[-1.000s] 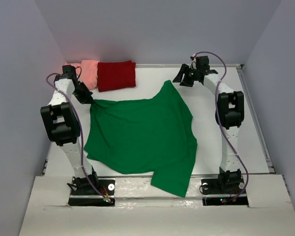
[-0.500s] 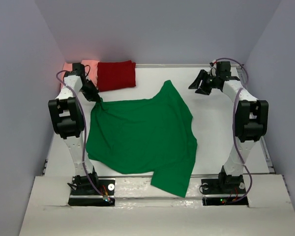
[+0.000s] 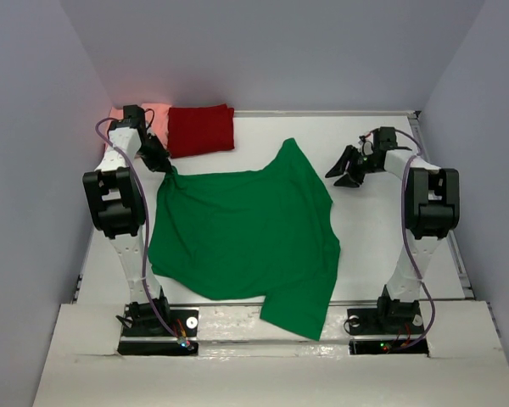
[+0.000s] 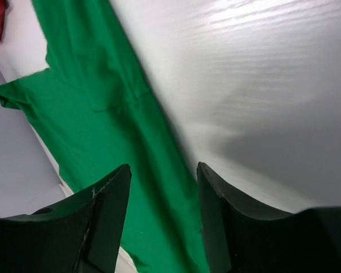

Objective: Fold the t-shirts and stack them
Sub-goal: Flatten the tshirt out

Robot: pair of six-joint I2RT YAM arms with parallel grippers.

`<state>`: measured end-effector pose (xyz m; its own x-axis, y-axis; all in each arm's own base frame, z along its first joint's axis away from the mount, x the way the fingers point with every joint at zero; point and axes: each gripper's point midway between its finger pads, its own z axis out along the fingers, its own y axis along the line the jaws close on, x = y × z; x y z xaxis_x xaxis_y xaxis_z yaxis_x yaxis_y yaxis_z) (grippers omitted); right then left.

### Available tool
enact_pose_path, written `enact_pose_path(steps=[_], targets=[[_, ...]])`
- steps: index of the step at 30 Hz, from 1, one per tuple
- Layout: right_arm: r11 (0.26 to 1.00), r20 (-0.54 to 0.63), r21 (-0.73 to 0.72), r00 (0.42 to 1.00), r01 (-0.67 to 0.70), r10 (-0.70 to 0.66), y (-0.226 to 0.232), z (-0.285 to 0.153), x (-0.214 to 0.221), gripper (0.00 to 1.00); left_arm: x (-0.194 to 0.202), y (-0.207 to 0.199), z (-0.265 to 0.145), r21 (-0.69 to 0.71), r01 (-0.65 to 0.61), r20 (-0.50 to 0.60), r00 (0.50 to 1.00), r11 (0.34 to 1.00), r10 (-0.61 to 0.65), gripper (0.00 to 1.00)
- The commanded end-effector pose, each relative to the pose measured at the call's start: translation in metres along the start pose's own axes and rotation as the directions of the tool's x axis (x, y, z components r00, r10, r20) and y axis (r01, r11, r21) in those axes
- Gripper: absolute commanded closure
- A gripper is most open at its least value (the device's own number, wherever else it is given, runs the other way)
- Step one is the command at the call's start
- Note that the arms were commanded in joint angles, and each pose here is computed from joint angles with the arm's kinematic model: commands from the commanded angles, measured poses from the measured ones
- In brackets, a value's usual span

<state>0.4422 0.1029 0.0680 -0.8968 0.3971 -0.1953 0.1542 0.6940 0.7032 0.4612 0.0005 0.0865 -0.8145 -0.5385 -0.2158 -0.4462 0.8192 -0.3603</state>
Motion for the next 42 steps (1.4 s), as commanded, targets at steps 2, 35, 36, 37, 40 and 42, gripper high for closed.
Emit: enact_pose_path(steps=[2, 35, 36, 37, 40, 42], targets=[[0.996, -0.026, -0.089, 0.999, -0.031, 0.029, -0.007, 0.023, -0.011, 0.45, -0.006, -0.007, -0.017, 0.023, -0.032, 0.021, 0.999, 0.999, 0.031, 1.00], [0.979, -0.046, -0.204, 0.999, -0.011, 0.001, 0.037, 0.062, -0.033, 1.00, 0.002, -0.002, -0.024, -0.001, -0.036, 0.013, 0.999, 0.999, 0.036, 1.00], [0.981, -0.047, -0.196, 0.999, -0.011, 0.002, 0.037, 0.061, -0.034, 1.00, 0.002, -0.001, -0.024, -0.001, -0.039, 0.013, 0.999, 0.999, 0.039, 1.00], [0.983, -0.036, -0.186, 0.999, -0.013, 0.007, 0.034, 0.059, -0.038, 1.00, 0.002, -0.001, -0.024, -0.003, -0.040, 0.016, 0.999, 0.999, 0.040, 1.00], [0.990, -0.001, -0.137, 1.000, -0.016, 0.016, 0.021, 0.051, -0.051, 1.00, 0.002, 0.001, -0.024, -0.007, -0.041, 0.015, 0.999, 0.999, 0.041, 1.00], [0.993, 0.014, -0.118, 1.000, -0.022, 0.023, 0.017, 0.043, -0.056, 1.00, 0.003, 0.001, -0.024, -0.007, -0.042, 0.015, 0.999, 0.999, 0.042, 1.00]])
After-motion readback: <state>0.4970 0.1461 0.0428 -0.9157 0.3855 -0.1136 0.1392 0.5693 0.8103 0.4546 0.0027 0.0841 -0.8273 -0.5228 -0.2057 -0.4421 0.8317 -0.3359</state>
